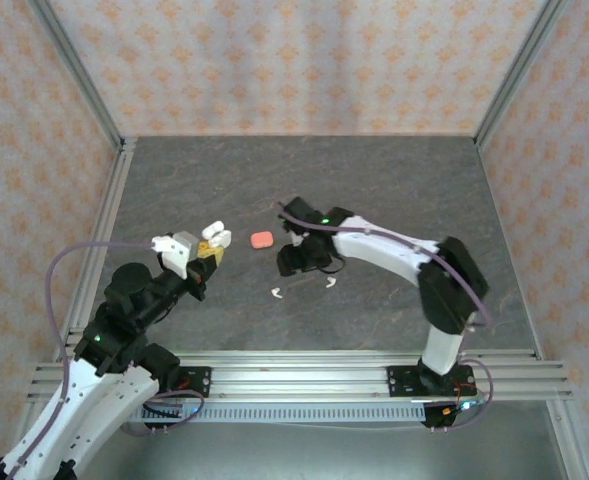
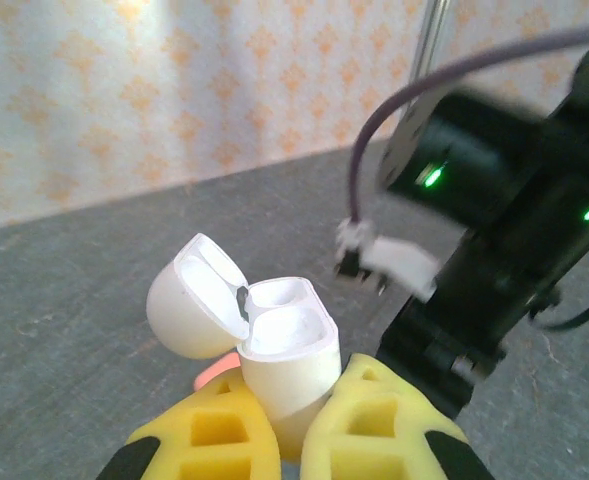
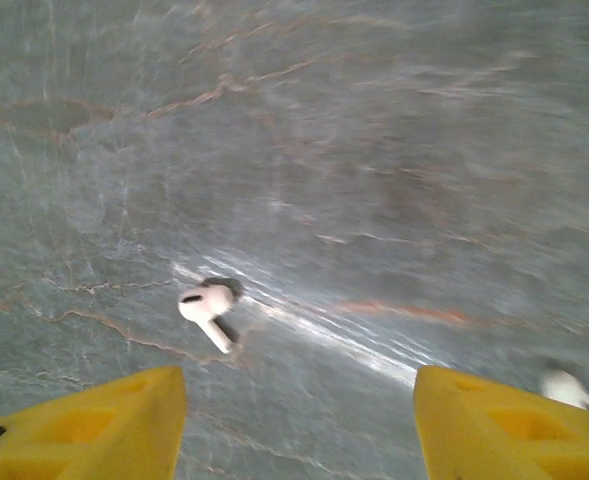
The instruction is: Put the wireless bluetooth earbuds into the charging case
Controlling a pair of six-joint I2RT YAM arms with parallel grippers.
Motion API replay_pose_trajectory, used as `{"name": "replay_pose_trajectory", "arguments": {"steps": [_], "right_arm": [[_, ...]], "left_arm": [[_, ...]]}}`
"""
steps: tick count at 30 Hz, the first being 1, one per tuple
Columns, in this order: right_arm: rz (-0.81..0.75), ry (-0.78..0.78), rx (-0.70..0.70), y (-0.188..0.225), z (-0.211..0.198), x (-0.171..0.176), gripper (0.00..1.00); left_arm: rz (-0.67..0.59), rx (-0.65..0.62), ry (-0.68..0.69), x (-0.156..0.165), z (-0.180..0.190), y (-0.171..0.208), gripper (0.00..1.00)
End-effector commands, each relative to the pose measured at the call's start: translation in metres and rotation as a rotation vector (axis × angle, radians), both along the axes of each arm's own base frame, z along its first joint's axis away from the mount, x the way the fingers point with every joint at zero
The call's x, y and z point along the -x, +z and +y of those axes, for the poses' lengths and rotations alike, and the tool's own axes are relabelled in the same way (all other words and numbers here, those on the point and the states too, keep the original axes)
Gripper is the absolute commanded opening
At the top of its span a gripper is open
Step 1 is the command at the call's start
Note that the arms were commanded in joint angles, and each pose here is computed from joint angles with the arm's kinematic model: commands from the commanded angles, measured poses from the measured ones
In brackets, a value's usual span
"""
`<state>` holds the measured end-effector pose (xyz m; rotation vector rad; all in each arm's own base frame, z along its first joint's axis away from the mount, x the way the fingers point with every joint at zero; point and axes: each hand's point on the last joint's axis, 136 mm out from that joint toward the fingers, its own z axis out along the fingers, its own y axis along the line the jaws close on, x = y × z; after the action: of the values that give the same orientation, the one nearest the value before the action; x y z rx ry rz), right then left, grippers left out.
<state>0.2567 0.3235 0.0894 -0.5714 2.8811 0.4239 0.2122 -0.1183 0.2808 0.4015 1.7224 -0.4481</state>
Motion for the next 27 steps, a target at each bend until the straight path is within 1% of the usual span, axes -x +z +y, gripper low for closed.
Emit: {"name": "replay_pose_trajectory", "arguments": {"steps": [1,5,11,22,27], "right_arm": [[0.038,0.068,0.125,-0.009,0.005,0.014,0.60],[0.066,0.156,0.194,-0.021,0.022,0.020,0.59],[0.107,0.223,0.270,-0.039,0.027,0.018,0.58],[0.163,0.308,0.303,-0.057,0.033,0.029,0.60],[0.166,0.315,0.295,-0.060,0.038,0.026,0.59]], "left_arm": [[-0.001,-0.007,0.073,0.001,0.015,-0.005,0.00],[-0.002,-0.015,0.085,0.005,0.019,-0.006,0.00],[-0.011,-0.010,0.082,0.009,0.020,-0.003,0.00],[-0.002,-0.014,0.084,0.006,0.019,-0.008,0.00],[0.005,-0.008,0.080,0.005,0.018,-0.009,0.00]]}}
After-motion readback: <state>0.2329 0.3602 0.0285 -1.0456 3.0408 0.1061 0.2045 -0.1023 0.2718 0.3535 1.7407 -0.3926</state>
